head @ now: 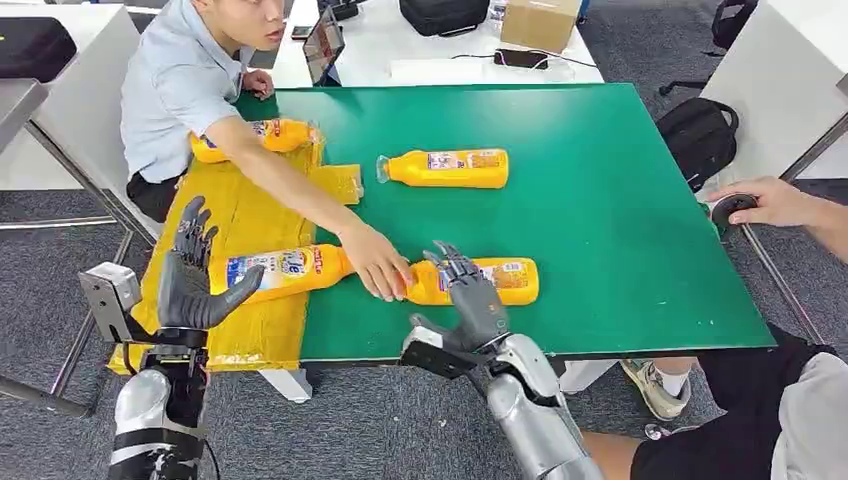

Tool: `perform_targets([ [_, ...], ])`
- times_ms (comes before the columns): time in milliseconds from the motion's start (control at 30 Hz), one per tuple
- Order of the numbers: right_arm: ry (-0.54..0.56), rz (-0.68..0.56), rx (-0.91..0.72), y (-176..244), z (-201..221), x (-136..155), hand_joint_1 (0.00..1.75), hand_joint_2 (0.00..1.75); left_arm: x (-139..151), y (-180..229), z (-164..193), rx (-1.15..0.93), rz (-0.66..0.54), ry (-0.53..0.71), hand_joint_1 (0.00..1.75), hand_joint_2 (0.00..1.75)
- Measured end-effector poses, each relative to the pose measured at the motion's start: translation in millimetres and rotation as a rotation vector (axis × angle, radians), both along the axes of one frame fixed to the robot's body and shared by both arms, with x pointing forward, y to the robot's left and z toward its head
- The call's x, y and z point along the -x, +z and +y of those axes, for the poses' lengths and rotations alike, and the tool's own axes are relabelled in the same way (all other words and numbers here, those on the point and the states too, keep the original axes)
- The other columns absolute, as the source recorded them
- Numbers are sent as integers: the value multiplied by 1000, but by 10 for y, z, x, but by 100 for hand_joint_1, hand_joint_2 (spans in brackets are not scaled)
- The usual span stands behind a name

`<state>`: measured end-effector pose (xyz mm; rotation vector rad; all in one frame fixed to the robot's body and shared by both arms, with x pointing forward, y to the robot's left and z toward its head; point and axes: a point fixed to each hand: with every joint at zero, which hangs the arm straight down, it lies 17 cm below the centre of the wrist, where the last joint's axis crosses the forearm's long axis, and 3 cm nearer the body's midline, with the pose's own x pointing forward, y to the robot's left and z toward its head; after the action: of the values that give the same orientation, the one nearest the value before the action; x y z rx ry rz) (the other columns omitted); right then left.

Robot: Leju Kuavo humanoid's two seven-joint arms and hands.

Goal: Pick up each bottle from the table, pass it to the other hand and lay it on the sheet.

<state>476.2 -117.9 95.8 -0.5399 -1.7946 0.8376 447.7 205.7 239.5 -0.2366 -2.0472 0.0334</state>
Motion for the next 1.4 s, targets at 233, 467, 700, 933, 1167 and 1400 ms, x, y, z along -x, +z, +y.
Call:
perform_targets([
  [233,-161,25,176,-205,-522,-243,0,0,134,62,-107,6,-18,-15,0,175],
  [467,-245,127,294,-481,-855,-305,0,175,202,47,-67,6,-18,-6,0,175],
  [700,-286,180,355,-634,-1008,-328,0,175,212,39,-35,6,-17,0,0,175],
  [933,-333,235,397,-732,-1258,-429,0,175,209,4,-50,34,3,-24,0,175],
  [1167,-339,271,463,-812,-1374,-511,0,175,158,-100,-90,61,35,-48,0,175],
  [1400,-298,299,484,-854,-1289,-559,31,175,124,-129,-125,66,44,-61,0,175],
])
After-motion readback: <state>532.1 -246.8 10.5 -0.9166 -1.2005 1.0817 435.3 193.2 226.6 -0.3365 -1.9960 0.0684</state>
